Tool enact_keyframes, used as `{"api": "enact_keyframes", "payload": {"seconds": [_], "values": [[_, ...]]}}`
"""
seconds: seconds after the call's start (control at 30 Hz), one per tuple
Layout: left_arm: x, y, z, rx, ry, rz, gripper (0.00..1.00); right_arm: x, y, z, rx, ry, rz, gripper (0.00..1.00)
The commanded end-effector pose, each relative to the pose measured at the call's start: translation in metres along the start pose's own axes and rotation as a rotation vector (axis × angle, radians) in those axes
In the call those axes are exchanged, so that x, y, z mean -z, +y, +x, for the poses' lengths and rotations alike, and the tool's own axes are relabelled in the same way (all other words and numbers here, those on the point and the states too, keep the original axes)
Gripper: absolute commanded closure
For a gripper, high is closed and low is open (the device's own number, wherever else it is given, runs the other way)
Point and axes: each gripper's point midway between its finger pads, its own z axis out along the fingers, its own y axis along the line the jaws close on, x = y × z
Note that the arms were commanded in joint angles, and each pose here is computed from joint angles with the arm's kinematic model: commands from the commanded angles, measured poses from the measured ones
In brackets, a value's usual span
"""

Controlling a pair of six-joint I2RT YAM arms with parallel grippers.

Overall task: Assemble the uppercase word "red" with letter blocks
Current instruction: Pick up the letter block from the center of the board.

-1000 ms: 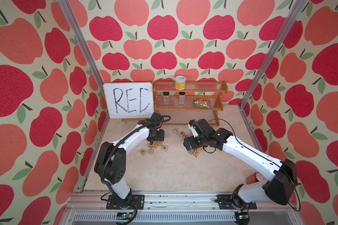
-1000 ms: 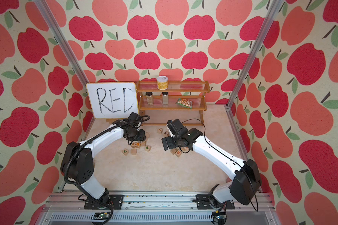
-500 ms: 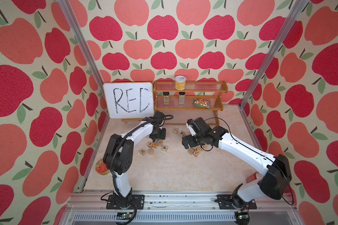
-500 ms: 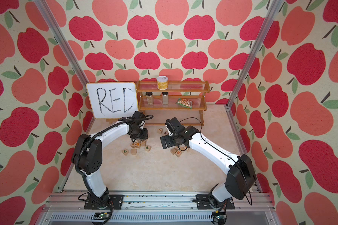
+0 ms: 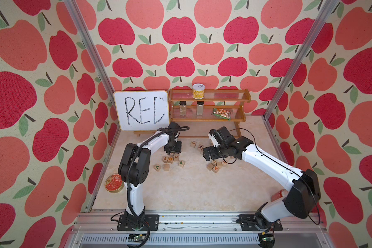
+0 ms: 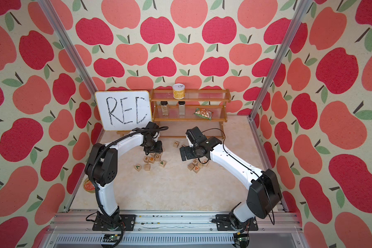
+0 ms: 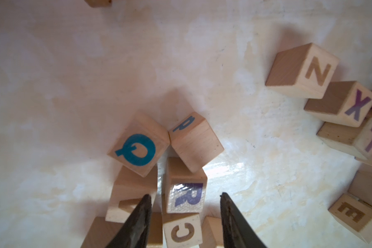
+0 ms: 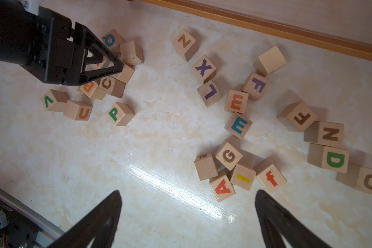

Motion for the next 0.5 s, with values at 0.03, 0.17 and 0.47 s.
{"api": "enact_keyframes", "payload": {"seconds": [0.03, 0.17, 0.47], "values": [[-0.0005, -0.0089, -0.0063, -0.045, -0.012, 0.006, 0.49, -0.0002, -0.0002, -0.0012, 0.001, 0.017, -0.012, 0.01], [-0.0005, -0.0144, -0.0063, -0.071, -0.022, -0.009, 0.49, 0.0002, -0.0018, -0.0003, 0.003, 0.021, -0.011, 0.01], [-0.0079, -0.0079, -0.0044, -0.048, -0.009, -0.028, 0.49, 0.0025, -0.0060, 0.0061, -0.005, 0.029, -0.009, 0.01]]}}
